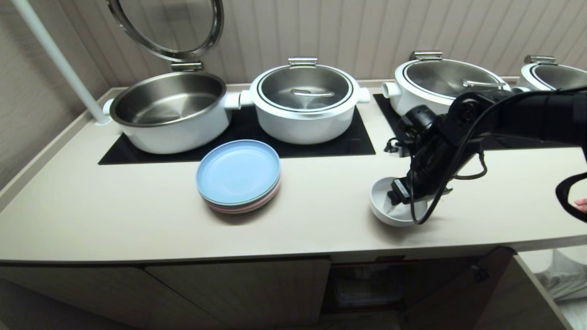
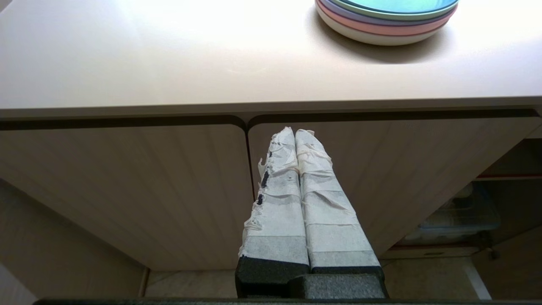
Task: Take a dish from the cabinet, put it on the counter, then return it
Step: Pick up the bowl from the table
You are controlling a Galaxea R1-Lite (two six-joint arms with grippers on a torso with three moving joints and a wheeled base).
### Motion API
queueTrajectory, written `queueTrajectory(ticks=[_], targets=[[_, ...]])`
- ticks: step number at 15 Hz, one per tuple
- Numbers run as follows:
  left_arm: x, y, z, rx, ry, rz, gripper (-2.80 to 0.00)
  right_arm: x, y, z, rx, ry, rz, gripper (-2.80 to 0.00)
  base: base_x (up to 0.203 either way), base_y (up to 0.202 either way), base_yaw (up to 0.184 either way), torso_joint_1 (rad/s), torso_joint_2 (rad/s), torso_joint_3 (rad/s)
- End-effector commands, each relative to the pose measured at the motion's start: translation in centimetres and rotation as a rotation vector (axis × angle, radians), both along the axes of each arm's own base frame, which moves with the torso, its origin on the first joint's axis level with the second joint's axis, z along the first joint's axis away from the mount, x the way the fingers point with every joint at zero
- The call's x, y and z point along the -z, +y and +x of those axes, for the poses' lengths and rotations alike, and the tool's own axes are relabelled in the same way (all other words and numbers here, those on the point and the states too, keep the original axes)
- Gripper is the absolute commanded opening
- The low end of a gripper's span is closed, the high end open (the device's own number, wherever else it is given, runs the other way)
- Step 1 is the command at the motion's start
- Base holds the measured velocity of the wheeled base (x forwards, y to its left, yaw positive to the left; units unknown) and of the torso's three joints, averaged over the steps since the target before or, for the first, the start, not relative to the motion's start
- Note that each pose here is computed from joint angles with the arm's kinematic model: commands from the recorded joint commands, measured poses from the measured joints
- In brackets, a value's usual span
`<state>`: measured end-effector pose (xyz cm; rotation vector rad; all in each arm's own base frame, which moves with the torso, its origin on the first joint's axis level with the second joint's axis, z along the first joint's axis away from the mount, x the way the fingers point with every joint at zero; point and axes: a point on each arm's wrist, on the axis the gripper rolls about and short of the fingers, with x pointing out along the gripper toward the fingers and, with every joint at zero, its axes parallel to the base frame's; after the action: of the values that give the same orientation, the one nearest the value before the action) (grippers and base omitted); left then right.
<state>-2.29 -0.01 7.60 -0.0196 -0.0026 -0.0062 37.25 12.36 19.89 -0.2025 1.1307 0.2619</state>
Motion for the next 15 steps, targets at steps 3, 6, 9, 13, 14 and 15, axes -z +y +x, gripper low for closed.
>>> queueTrajectory(ticks=[3,6,9,13,14,15], targets=[[0.0,0.0,0.0,0.002,0.0,0.0,-2.8,-0.18,-0.18,0.09,0.008,-0.014,-0.001,0.0,0.0,0.0,0.0,0.0,0.0,0.0],[0.0,0.0,0.0,0.0,0.0,0.0,-2.8,-0.26,-0.29,0.14,0.011,-0.02,0.001,0.0,0.0,0.0,0.0,0.0,0.0,0.0],[0.0,0.0,0.0,0.001,0.0,0.0,-2.8,-0.15,-0.28,0.22,0.041,-0.018,0.007,0.0,0.0,0.0,0.0,0.0,0.0,0.0],[0.0,0.0,0.0,0.002,0.0,0.0,-2.8,-0.03,-0.26,0.3,0.083,-0.013,0.023,0.0,0.0,0.0,0.0,0.0,0.0,0.0],[0.0,0.0,0.0,0.002,0.0,0.0,-2.8,-0.04,-0.26,0.3,0.083,-0.014,0.023,0.0,0.0,0.0,0.0,0.0,0.0,0.0],[0.0,0.0,0.0,0.0,0.0,0.0,-2.8,-0.04,-0.31,0.32,0.085,-0.014,0.023,0.0,0.0,0.0,0.0,0.0,0.0,0.0]])
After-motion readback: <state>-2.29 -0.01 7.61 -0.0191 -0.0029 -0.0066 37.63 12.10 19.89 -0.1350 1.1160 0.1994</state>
